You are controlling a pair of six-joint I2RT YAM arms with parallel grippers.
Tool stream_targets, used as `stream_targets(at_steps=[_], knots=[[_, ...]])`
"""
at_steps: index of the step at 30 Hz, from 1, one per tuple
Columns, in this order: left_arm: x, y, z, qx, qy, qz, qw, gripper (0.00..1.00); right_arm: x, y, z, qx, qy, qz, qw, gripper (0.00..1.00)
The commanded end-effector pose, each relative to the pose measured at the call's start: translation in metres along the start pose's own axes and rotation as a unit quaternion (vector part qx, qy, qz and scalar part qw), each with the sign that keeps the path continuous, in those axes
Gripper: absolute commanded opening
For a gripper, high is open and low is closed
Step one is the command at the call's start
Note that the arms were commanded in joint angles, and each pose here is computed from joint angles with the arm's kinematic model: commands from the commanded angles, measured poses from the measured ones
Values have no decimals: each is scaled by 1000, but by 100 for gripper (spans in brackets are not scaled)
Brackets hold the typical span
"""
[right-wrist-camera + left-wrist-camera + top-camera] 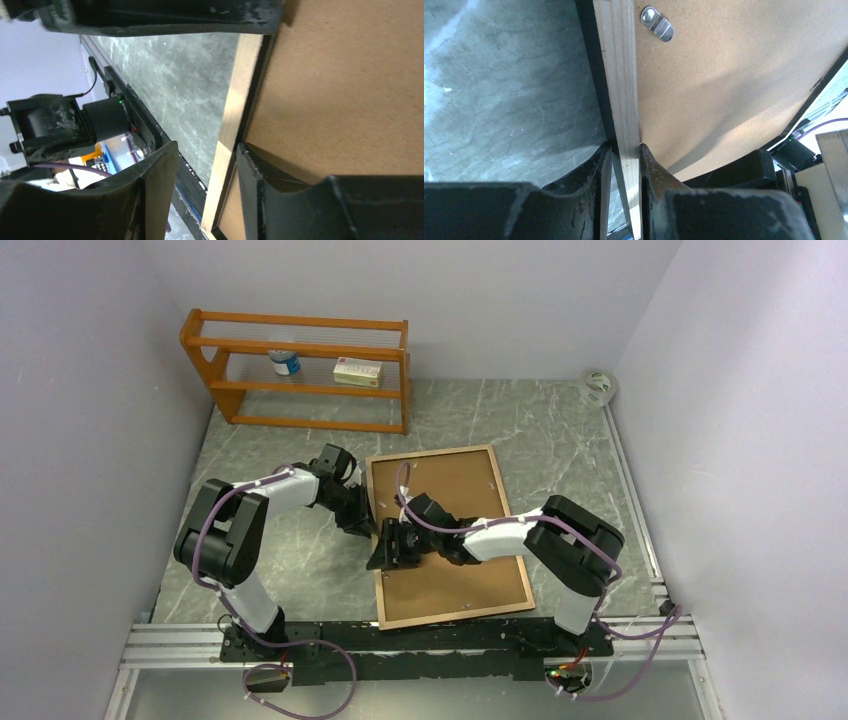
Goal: Put the photo into the frame
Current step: Install the photo frame at the center of the board.
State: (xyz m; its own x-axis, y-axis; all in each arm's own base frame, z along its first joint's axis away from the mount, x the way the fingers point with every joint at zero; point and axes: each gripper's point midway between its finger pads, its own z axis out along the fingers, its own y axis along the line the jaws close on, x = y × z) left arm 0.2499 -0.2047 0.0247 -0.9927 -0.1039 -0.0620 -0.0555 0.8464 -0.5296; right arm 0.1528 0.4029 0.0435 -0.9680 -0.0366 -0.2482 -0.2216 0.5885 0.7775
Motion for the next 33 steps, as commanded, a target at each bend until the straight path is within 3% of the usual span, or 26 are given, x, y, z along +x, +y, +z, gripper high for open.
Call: stream_targets(at_steps=[1,4,8,10,14,22,33], knots=[[8,4,3,-5,19,-4,1000,17,-10,29,-9,-22,-7,-34,999,55],[4,1,-1,-7,8,-3,1000,20,-43,33,-24,1,-72,-44,996,63],[-6,-5,-10,-3,-15,-3,1000,28,-76,36,-50,6,-140,-50,989,62],[-13,-10,-15,4,-29,-1,1000,39,-87,35,-64,1,-162,-63,985,61],[-29,-15,-25,16,-54,-6,998,49,-111,20,-87,11,-189,-68,980,59],[-49,-9,-21,28,-84,-8,996,45,-166,3,-63,34,-149,-51,987,57],[-48,3,-2,19,-66,2,998,27,-179,-13,-1,9,-82,-45,996,46]])
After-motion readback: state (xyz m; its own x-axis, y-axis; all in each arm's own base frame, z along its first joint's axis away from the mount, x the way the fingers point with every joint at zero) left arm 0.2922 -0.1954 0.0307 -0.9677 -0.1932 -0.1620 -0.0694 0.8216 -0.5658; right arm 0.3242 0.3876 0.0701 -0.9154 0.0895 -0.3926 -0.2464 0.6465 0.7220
